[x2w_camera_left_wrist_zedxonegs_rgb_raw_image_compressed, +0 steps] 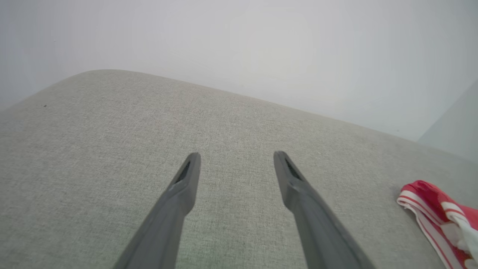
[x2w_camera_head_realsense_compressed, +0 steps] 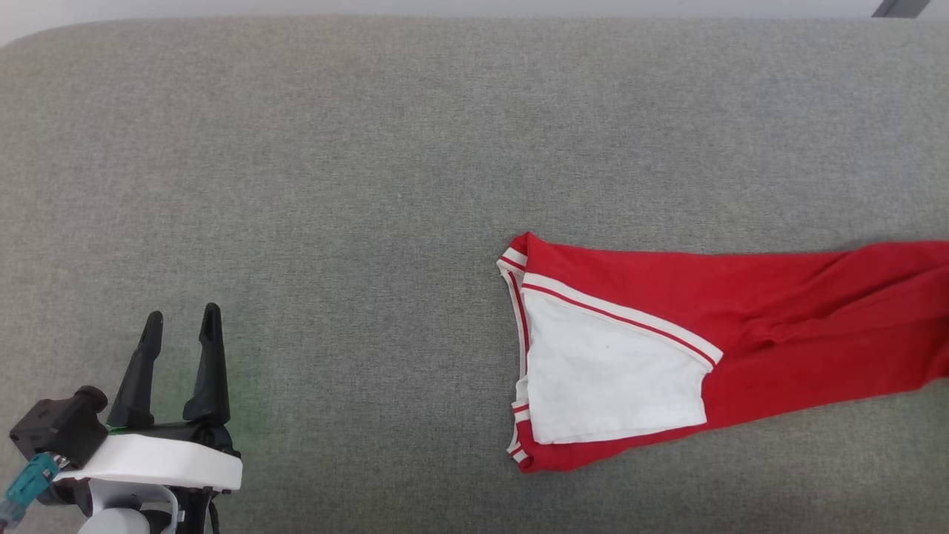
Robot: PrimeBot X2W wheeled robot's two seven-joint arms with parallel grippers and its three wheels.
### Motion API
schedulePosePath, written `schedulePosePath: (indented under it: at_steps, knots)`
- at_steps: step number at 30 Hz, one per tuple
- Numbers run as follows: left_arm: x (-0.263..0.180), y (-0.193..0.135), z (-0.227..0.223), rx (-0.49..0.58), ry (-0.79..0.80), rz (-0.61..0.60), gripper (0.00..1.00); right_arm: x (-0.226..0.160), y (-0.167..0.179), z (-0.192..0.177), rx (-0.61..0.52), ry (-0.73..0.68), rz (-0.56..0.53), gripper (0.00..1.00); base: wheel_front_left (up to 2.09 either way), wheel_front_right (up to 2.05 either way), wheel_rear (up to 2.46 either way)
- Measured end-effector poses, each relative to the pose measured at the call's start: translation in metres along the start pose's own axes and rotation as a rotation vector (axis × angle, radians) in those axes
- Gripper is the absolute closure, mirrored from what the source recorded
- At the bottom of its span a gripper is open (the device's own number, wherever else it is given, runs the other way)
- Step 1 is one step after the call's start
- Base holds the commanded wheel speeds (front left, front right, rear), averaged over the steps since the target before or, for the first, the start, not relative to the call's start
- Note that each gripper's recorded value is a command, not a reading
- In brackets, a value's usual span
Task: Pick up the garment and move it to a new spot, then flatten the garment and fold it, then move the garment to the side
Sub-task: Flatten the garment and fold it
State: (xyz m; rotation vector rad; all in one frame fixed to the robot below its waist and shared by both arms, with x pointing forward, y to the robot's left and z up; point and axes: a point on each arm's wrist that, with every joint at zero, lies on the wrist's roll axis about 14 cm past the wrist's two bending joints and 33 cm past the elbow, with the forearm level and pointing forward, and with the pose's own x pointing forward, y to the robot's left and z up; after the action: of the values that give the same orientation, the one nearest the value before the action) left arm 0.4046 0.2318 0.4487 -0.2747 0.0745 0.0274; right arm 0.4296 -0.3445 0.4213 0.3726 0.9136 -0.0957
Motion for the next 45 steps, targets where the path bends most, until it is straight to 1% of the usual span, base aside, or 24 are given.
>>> schedulePosePath:
  at_steps: [3, 6, 8, 9, 12, 17, 25, 30, 31, 32, 33, 39, 45]
  knots:
    - [0.002, -0.002, 0.001, -0.005, -0.004, -0.007, 0.00, -0.003, 0.014, 0.002, 0.001, -0.008, 0.055, 1.00, 0.00, 0.00, 0.00]
    - [0.003, -0.004, 0.001, -0.011, -0.007, -0.012, 0.00, -0.008, 0.039, 0.004, -0.016, -0.017, 0.142, 1.00, 0.00, 0.00, 0.00]
    - [0.002, -0.005, 0.003, -0.011, -0.010, -0.014, 0.00, -0.012, 0.058, -0.003, -0.045, -0.003, 0.202, 1.00, 0.00, 0.00, 0.00]
    - [0.001, -0.006, 0.003, -0.012, -0.012, -0.014, 0.00, -0.017, 0.079, -0.009, -0.080, 0.003, 0.265, 1.00, 0.00, 0.00, 0.00]
    - [-0.001, -0.006, 0.004, -0.017, -0.016, -0.013, 0.00, -0.022, 0.117, -0.020, -0.126, 0.019, 0.375, 1.00, 0.00, 0.00, 0.00]
    - [-0.007, -0.006, 0.007, -0.022, -0.021, -0.007, 0.00, -0.026, 0.170, -0.046, -0.211, 0.075, 0.516, 1.00, 0.00, 0.00, 0.00]
    - [-0.020, 0.000, 0.014, -0.026, -0.039, 0.017, 0.00, -0.024, 0.238, -0.083, -0.324, 0.167, 0.670, 1.00, 0.00, 0.00, 0.00]
    - [-0.025, 0.001, 0.018, -0.034, -0.050, 0.030, 0.00, -0.016, 0.263, -0.102, -0.389, 0.220, 0.705, 1.00, 0.00, 0.00, 0.00]
    - [-0.026, 0.003, 0.019, -0.035, -0.053, 0.036, 0.00, -0.014, 0.266, -0.105, -0.404, 0.225, 0.705, 0.81, 0.00, 0.00, 0.00]
    - [-0.027, 0.006, 0.019, -0.038, -0.055, 0.044, 0.00, -0.013, 0.268, -0.107, -0.421, 0.232, 0.705, 0.55, 0.00, 0.00, 0.00]
    - [-0.028, 0.007, 0.020, -0.044, -0.057, 0.049, 0.00, -0.012, 0.270, -0.109, -0.432, 0.234, 0.705, 0.00, 0.00, 0.00, 0.00]
    - [-0.028, 0.009, 0.024, -0.057, -0.071, 0.057, 0.00, -0.017, 0.274, -0.105, -0.449, 0.209, 0.721, 0.00, 0.00, 0.00, 0.00]
    - [-0.026, 0.009, 0.024, -0.058, -0.074, 0.052, 0.00, -0.031, 0.265, -0.069, -0.439, 0.052, 0.704, 0.00, 0.00, 0.00, 0.00]
